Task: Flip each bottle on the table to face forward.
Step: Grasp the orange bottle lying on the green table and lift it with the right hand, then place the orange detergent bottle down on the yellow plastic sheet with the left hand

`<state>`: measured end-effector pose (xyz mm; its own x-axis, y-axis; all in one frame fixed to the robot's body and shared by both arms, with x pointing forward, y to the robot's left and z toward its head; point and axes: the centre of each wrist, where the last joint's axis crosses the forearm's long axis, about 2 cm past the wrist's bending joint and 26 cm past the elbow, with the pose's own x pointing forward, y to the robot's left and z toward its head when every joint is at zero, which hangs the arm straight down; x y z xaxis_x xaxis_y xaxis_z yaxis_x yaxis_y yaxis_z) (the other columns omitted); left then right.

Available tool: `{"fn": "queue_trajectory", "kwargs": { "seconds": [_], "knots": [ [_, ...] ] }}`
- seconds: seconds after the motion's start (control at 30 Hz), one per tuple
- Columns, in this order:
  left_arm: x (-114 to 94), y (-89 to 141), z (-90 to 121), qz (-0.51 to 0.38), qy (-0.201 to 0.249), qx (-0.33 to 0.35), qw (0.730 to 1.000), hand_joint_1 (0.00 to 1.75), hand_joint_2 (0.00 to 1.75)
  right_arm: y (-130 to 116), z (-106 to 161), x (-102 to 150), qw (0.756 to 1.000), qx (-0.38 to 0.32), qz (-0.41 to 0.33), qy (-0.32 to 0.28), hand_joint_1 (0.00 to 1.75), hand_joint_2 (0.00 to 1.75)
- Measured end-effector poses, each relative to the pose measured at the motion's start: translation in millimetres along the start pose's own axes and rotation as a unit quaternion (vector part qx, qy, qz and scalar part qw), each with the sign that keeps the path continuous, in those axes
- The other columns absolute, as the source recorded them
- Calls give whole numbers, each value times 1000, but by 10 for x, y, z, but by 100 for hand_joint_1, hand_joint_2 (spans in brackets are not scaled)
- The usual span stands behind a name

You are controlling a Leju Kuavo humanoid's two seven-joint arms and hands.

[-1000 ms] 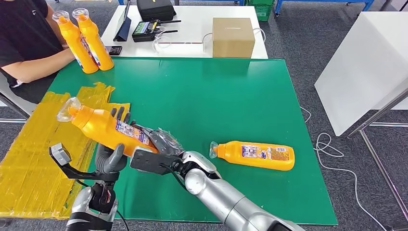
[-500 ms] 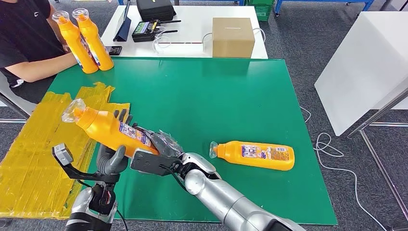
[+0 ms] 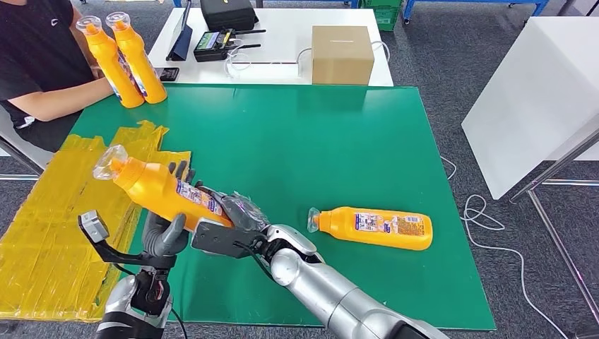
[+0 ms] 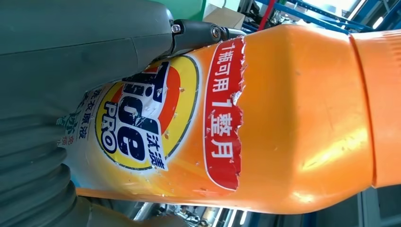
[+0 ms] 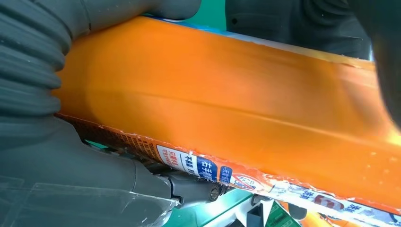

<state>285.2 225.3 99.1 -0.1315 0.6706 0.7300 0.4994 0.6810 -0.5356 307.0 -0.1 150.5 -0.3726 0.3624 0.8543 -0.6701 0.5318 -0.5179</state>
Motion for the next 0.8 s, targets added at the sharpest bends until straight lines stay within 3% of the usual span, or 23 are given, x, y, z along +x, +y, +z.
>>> {"fn": "queue_trajectory", "kwargs": {
  "seconds": [0.8],
  "knots": [
    [-5, 15, 81, -8, -18, 15, 1000, 175, 175, 6, -12, -27, 1000, 7, 9, 8, 175, 175]
  ]
}}
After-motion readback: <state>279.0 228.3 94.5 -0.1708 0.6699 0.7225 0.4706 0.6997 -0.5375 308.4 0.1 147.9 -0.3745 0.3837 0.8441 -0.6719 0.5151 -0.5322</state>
